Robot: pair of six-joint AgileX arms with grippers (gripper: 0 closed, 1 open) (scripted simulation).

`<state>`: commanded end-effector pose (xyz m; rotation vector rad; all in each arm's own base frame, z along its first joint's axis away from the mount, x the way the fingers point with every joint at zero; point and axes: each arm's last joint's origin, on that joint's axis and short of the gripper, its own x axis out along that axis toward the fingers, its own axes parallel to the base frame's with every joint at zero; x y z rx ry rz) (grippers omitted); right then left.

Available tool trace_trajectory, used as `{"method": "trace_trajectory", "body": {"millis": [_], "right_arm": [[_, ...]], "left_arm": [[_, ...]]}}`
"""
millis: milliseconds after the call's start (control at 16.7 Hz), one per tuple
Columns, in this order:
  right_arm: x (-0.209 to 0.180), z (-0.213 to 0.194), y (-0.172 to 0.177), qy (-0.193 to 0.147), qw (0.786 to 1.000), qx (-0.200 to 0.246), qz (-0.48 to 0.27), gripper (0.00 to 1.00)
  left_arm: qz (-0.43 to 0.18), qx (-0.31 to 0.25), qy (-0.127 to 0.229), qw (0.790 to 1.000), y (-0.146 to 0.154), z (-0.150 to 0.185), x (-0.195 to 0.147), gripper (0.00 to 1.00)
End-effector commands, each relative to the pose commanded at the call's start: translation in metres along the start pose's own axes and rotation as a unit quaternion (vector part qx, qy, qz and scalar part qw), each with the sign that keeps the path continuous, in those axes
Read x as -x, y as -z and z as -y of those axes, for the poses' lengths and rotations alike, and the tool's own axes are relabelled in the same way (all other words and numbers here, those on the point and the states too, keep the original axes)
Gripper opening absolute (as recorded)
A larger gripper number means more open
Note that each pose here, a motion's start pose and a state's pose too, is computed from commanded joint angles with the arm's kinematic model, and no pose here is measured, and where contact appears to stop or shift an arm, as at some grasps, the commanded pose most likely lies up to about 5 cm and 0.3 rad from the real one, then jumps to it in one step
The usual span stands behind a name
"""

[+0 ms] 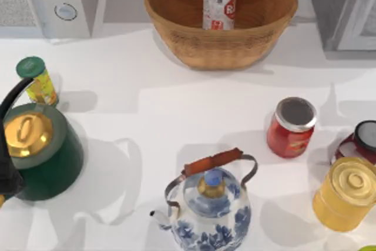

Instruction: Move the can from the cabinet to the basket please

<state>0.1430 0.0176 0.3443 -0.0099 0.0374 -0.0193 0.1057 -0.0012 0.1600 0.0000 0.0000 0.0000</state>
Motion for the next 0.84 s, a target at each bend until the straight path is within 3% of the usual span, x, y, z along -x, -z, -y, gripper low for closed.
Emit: {"method": "trace_trajectory", "body": {"millis": [300,480,660,840], "right_arm": [[0.027,0.012,0.111,-0.007,1.0,-0.003,0.0,1.0],[0.03,0.016,0.159,-0.009,1.0,-0.005,0.009,1.0],[0.03,0.017,0.183,-0.01,1.0,-0.005,0.017,1.0],[0.03,0.018,0.186,-0.01,1.0,-0.005,0.019,1.0]], "left_arm": [[0.0,0.0,0.0,1.0,0.0,0.0,0.0,1.0],[0.0,0.0,0.0,1.0,0.0,0.0,0.0,1.0],[0.0,0.0,0.0,1.0,0.0,0.0,0.0,1.0],[0.0,0.0,0.0,1.0,0.0,0.0,0.0,1.0]]}}
